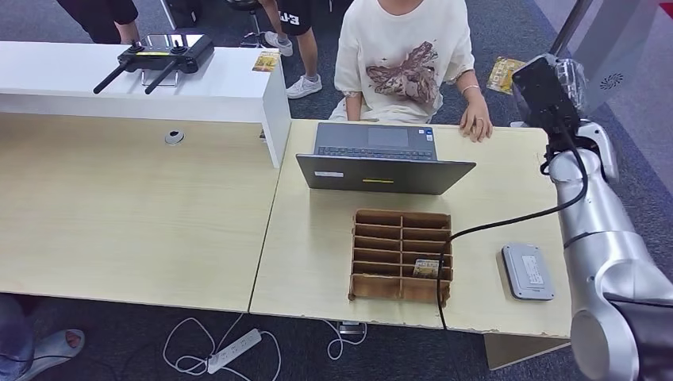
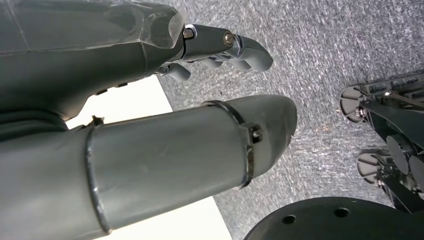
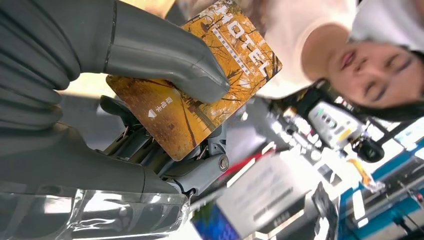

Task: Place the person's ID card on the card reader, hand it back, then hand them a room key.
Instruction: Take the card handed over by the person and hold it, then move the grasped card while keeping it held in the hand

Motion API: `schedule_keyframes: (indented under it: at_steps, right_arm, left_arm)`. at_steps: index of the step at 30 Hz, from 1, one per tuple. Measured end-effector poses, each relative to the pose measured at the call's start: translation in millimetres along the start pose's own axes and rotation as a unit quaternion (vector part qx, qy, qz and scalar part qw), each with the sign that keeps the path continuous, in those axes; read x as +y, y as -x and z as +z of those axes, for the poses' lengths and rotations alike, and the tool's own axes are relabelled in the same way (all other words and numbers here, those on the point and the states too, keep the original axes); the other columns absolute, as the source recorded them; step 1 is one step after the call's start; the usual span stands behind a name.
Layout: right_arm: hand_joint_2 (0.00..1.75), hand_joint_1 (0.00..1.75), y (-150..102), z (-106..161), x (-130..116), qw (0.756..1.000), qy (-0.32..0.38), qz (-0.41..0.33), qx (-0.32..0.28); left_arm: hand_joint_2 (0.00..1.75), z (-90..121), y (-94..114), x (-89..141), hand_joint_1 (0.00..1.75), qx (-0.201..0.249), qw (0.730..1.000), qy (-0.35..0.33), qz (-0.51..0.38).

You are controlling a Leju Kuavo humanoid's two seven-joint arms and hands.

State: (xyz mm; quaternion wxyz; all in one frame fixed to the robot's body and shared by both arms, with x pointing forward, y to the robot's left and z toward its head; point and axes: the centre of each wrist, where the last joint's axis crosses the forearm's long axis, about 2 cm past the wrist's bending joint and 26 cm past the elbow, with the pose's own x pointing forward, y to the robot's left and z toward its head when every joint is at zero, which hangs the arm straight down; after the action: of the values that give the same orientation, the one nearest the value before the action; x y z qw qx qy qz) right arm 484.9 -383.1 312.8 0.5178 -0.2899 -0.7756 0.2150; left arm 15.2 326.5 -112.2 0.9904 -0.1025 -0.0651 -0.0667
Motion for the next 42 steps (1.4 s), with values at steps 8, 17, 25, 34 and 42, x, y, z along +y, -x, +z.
schedule_keyframes:
  at_steps: [8,17,25,34,42]
  right_arm:
    - [1.75,1.75,47.9,27.5,-52.7,0.986,-0.060,-0.156,-0.006]
    - [1.75,1.75,80.1,52.9,-89.3,0.984,-0.052,-0.167,0.008]
    - [1.75,1.75,83.5,55.9,-92.8,0.985,-0.049,-0.164,0.012]
    - [1.75,1.75,121.5,100.1,-117.3,0.968,-0.103,-0.228,0.023]
    - [1.75,1.75,162.7,155.0,-133.8,0.955,-0.145,-0.246,0.079]
  left_arm:
    - [0.00,0.4,9.5,-2.3,0.00,-0.005,1.000,0.004,0.019]
    - [0.00,0.5,10.3,-2.4,0.00,-0.006,1.000,0.004,0.021]
    - [0.00,0.5,10.2,-2.4,0.00,-0.006,1.000,0.004,0.022]
    - [0.00,0.6,10.1,-1.9,0.00,-0.007,1.000,0.005,0.018]
    - [0.00,0.9,10.2,-0.8,0.00,-0.013,1.000,0.005,0.020]
